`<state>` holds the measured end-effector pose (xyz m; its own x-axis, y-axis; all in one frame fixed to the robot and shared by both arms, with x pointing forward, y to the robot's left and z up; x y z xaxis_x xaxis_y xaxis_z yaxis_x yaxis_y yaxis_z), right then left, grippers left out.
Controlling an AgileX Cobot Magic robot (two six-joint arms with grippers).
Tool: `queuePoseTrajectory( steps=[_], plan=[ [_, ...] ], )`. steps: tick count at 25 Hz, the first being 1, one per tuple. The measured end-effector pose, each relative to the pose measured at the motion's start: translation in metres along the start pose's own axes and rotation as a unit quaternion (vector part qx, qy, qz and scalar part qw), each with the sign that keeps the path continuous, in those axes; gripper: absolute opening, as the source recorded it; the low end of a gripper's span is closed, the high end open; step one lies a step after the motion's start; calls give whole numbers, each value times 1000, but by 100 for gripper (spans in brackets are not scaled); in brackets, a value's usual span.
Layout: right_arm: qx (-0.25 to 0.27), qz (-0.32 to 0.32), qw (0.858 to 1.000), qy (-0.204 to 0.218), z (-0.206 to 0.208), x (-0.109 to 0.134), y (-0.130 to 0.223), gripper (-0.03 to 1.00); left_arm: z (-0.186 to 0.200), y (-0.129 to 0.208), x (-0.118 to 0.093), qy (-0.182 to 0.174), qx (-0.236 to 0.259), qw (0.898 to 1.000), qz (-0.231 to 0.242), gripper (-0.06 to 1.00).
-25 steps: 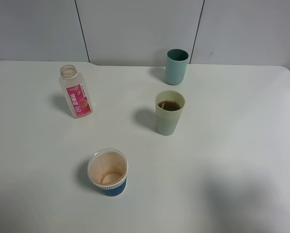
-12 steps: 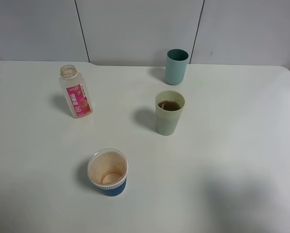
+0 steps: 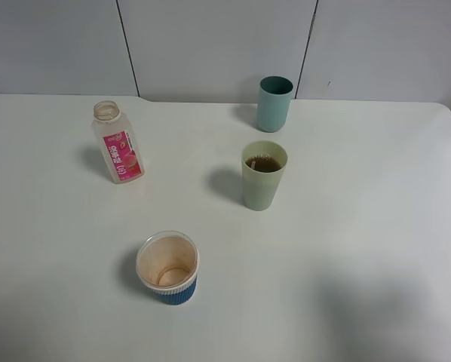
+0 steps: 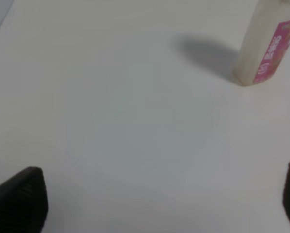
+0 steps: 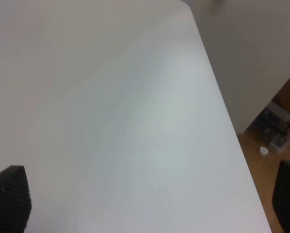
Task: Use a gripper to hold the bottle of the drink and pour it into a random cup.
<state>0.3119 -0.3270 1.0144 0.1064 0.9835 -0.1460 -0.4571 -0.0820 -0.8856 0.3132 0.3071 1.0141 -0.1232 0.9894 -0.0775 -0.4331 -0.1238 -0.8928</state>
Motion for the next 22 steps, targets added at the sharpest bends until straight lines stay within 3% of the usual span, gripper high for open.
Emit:
queuePoseTrajectory(
  steps=[22],
  plan=[
    [0,0,1000,0,0,0,0,99,0,0,0,0,0,1000,0,94]
  ],
)
Point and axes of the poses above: a point on each arm's last joint axis where the gripper is mounted, z pointing back along that axis away from the gripper, x along the wrist's bending axis when the last joint is at zero, y = z × x, the point moved 9 cm from there along -z, pointing out along that axis toward the gripper, and after that the axes turned 3 degrees about z, right-handed, at the moved point
